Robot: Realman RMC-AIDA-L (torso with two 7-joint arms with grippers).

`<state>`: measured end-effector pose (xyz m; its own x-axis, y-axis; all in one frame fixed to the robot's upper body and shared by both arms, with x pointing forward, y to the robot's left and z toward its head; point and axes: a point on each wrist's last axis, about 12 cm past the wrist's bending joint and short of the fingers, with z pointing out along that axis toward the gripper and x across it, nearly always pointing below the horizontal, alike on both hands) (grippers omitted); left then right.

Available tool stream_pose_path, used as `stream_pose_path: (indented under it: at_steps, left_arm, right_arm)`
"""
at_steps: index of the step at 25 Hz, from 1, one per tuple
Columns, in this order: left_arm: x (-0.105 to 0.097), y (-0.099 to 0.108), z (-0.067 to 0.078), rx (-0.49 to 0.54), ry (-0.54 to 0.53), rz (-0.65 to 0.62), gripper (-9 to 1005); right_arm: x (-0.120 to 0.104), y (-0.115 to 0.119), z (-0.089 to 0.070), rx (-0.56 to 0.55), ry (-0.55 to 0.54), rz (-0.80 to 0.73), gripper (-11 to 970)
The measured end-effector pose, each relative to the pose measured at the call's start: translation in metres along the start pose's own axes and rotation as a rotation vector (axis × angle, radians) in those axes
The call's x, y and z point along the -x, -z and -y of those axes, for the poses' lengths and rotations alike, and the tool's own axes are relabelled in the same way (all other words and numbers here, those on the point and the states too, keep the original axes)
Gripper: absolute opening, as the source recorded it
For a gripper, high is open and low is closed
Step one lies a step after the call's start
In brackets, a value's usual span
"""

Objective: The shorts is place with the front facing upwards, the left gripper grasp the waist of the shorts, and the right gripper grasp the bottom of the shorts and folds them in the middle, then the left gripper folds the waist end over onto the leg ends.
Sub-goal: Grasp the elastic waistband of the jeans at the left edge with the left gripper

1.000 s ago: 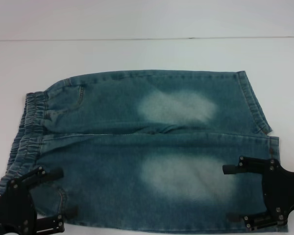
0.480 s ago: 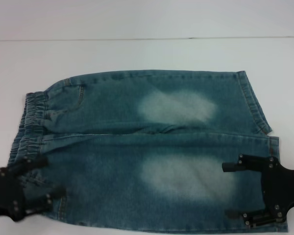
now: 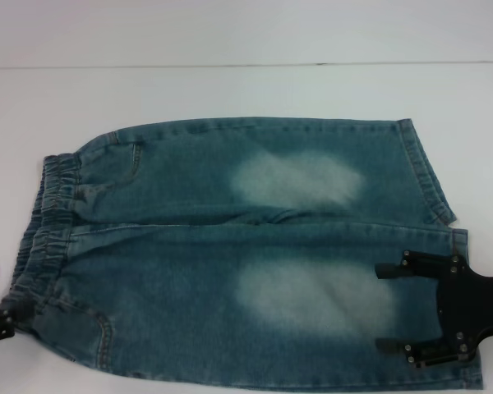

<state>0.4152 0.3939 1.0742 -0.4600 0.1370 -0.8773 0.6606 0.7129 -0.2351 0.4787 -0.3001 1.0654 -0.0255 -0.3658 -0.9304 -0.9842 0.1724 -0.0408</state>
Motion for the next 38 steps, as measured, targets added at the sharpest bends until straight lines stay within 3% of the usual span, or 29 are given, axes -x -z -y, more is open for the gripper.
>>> stream_pose_path:
  at_steps: [10,38]
  left_arm:
    - [-0.01,-0.013,-0.003,0.047,0.003,-0.12,904]
    - [-0.02,-0.024,-0.003,0.046,0.032,-0.169,903]
  right_arm:
    - [0.001,-0.001,0.001,0.0,-0.006,0.001,939]
    - [0.002,-0.003,0.002,-0.008,-0.006,0.012,938]
